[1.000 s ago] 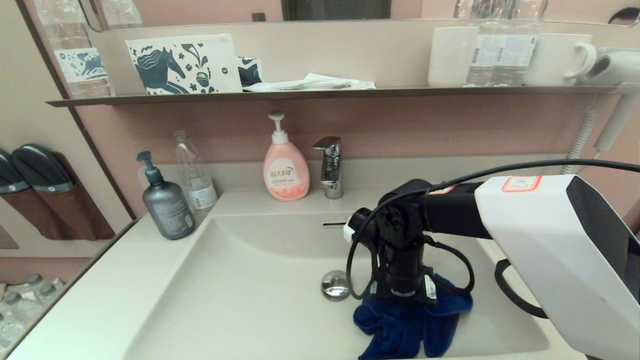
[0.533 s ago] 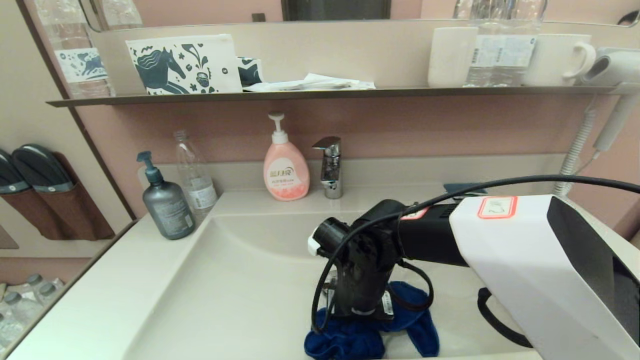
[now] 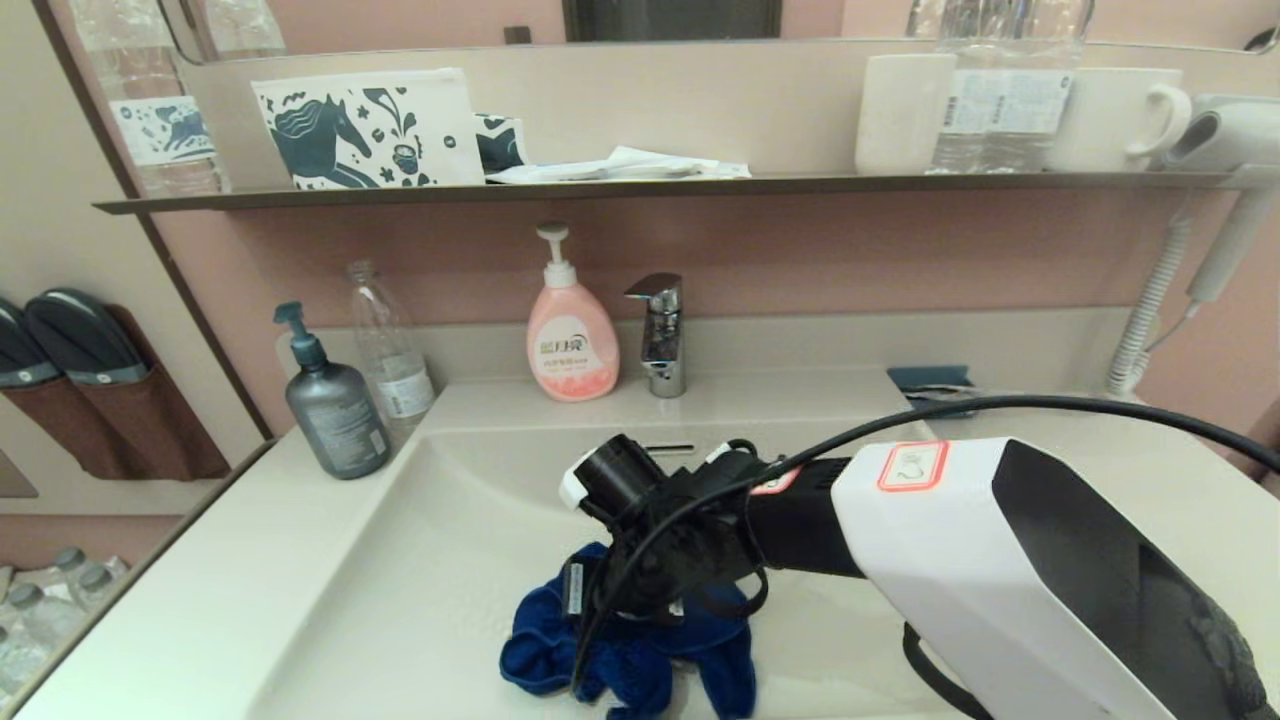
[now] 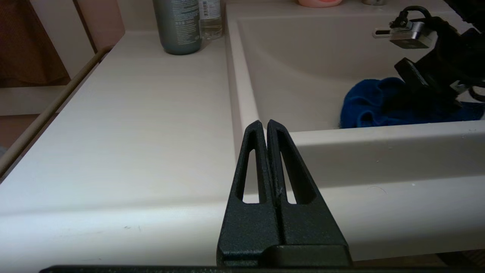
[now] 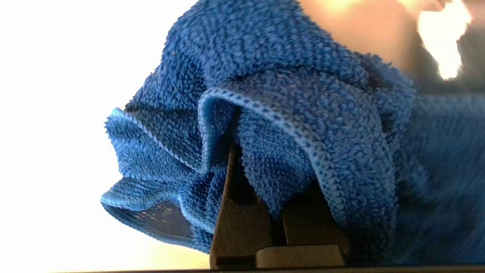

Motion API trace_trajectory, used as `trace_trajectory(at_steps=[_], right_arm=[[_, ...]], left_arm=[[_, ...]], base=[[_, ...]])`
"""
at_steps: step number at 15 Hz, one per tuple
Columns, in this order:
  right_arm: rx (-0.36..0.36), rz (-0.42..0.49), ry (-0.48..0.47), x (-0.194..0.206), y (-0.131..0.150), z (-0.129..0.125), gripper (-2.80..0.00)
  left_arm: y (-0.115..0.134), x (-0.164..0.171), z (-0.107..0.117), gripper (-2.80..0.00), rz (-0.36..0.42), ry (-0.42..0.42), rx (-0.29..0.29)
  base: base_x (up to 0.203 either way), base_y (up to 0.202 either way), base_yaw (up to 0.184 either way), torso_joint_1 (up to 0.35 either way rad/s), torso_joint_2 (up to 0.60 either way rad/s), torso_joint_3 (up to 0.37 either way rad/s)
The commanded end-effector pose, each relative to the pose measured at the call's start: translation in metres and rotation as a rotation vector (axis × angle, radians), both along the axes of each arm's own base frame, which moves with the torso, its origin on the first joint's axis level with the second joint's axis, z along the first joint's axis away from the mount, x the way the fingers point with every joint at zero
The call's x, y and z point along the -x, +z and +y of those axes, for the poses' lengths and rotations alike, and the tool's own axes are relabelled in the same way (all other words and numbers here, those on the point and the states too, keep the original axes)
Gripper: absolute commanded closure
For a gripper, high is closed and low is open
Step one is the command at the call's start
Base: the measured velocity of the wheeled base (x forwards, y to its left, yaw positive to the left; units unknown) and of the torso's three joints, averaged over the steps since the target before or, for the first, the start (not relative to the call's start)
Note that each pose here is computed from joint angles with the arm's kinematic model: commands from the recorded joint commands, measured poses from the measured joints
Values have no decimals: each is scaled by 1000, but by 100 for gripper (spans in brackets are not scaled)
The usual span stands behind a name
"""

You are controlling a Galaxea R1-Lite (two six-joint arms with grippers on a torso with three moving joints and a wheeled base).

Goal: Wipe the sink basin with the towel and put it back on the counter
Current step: Wipe the sink

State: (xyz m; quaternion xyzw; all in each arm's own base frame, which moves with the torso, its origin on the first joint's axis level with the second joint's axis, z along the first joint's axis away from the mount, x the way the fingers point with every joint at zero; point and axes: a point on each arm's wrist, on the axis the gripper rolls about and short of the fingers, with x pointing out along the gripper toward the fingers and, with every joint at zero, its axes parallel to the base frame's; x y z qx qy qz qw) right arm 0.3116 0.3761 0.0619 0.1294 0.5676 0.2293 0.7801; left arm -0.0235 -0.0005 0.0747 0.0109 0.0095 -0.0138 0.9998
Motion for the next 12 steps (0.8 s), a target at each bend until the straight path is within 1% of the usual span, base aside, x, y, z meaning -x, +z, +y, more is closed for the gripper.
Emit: trace_trajectory(at_steps=[1,2,3,5,9,12], right_arm=[[-60,-78,-5,-7,-3,8,0],[-56,-133,-29,-10,-2,9,0],[-38,-182,-35,-12,-3,10,0],[68,-324,-74,-18,-6,8,0],[180,-456,-129,-28,5,-3,0],[297,-538,-165,-35,9,-12,0]], left_arm=[[0,0,0,0,2,0,0],[0,0,0,0,2,0,0],[0,0,0,0,1,0,0],[0,0,0,0,2,0,0],[0,0,0,0,1,0,-1],[0,0,0,0,2,0,-1]], base=[[0,0,0,0,0,0],[0,0,0,0,0,0],[0,0,0,0,0,0],[0,0,0,0,0,0],[0,0,0,0,0,0],[0,0,0,0,0,0]])
